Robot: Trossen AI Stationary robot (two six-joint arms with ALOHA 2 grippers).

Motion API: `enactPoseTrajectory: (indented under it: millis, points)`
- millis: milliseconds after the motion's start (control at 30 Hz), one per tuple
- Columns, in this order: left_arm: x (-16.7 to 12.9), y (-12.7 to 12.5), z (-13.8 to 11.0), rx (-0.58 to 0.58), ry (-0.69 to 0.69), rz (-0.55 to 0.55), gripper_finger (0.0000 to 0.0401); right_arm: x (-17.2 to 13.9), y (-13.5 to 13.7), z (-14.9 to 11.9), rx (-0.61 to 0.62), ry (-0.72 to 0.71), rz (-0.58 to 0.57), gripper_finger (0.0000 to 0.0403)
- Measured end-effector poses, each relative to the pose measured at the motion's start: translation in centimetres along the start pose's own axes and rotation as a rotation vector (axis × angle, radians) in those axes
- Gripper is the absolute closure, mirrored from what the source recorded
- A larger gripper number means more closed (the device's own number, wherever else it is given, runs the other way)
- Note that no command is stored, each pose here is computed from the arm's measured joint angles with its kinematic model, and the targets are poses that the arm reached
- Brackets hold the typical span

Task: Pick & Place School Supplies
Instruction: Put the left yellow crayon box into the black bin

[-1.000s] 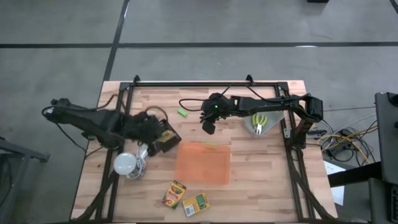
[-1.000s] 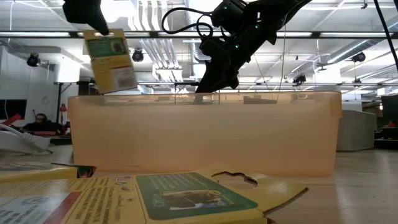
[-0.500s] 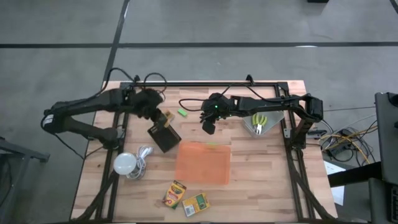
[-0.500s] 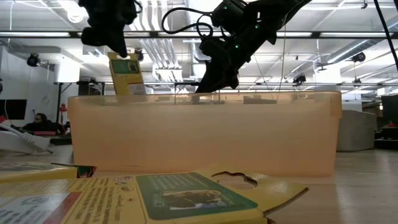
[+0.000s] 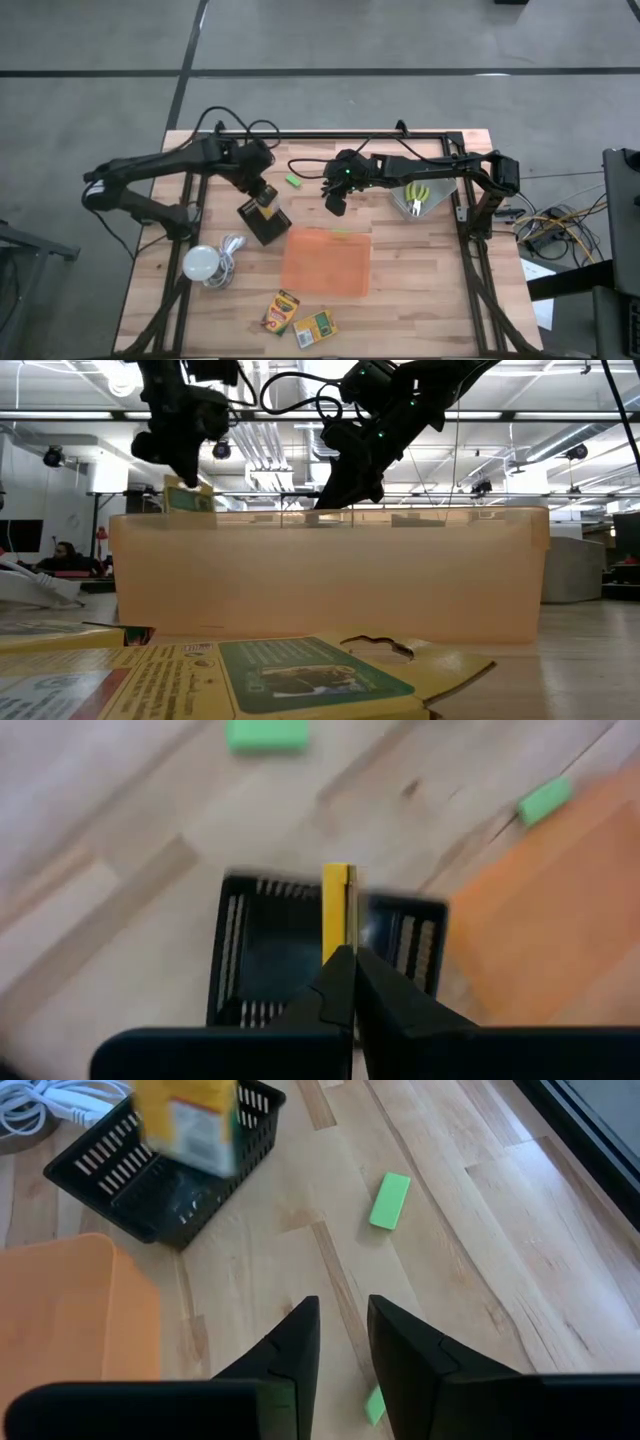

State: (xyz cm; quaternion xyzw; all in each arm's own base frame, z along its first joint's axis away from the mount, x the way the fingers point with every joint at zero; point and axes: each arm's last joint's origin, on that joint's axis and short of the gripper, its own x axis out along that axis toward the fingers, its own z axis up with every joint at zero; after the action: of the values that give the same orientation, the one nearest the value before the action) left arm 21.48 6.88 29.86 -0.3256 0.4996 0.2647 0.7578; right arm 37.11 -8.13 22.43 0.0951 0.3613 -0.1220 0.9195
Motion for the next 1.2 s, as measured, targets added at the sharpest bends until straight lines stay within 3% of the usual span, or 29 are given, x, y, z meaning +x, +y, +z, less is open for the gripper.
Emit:
enactPoseTrajectory:
  millis: [433, 700, 933, 1200]
  points:
    - [2.9, 1.0, -1.5, -0.037, 0.159, 0.084, 0.0398, 0.0, 0.0, 0.0, 0.000, 0.000, 0.000, 0.0332]
    - [5.9, 1.8, -3.0, -0.060, 0.231, 0.016, 0.0392, 0.0, 0.0, 0.0, 0.000, 0.000, 0.000, 0.0321]
    - [6.0, 1.9, -3.1, -0.061, 0.225, 0.010, 0.0384, 0.0, 0.0, 0.0, 0.000, 0.000, 0.000, 0.0321]
    - [5.3, 2.1, -3.1, -0.072, 0.189, 0.000, 0.0337, 0.0, 0.0, 0.0, 0.000, 0.000, 0.000, 0.0335]
